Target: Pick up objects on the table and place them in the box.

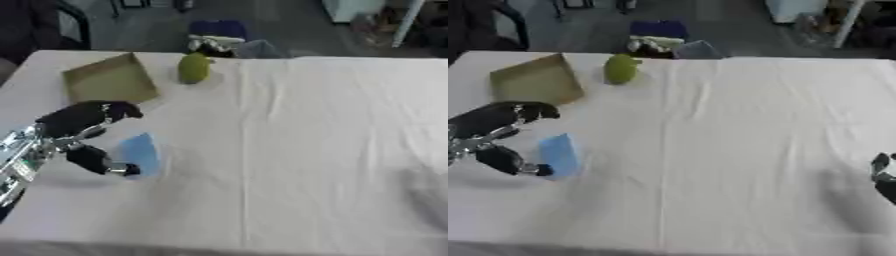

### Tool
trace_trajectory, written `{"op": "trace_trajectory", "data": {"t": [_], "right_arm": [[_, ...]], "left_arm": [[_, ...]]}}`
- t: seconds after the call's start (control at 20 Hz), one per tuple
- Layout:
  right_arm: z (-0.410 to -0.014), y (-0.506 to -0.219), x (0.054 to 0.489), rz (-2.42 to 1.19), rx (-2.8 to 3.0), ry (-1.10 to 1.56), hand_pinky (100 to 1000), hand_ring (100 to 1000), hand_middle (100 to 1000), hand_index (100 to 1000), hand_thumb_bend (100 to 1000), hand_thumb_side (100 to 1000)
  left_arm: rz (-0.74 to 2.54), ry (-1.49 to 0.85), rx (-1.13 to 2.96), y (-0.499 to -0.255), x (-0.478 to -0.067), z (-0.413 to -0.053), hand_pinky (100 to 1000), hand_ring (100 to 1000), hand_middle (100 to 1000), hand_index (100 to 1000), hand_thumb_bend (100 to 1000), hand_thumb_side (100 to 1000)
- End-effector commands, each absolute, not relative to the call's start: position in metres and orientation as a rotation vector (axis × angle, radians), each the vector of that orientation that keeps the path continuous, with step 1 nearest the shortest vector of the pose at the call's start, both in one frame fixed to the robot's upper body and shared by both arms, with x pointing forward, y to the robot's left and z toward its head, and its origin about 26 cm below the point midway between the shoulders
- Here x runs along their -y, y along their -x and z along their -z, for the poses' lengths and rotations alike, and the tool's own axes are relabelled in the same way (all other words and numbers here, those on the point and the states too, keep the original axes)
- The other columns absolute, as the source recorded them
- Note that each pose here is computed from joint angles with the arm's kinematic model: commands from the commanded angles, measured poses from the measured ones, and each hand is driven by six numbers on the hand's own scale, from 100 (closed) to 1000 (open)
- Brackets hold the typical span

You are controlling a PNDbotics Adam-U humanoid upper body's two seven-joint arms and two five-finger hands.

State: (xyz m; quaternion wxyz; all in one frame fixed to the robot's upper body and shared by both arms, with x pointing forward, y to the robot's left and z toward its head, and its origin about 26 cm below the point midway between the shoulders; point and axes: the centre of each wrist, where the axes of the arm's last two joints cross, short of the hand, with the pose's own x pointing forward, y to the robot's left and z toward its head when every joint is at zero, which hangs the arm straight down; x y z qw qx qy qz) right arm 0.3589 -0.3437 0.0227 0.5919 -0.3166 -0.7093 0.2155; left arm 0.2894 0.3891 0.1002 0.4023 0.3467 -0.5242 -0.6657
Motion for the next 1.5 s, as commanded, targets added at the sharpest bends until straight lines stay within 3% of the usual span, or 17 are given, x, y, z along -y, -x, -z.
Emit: {"op": "trace_trajectory", "data": {"t": [0.05, 0.7, 1.5], "right_arm": [[-0.035, -0.362, 0.350, -0.511, 1.675, 0.763, 748, 1000, 609, 895, 100, 313], [-0.035, -0.362, 0.350, -0.510, 1.675, 0.762, 748, 1000, 609, 895, 100, 314], [-0.035, -0.362, 0.350, -0.509, 1.676, 0.760, 749, 1000, 609, 895, 100, 318]], "left_arm": [[1.720, -0.899, 1.301, -0.291, -0.395, -0.106, 821, 835, 864, 931, 682, 733], [1.643, -0.856, 1.272, -0.294, -0.401, -0.090, 747, 750, 762, 890, 533, 725], [1.498, -0.820, 1.291, -0.299, -0.397, -0.076, 733, 720, 730, 885, 464, 765]]}}
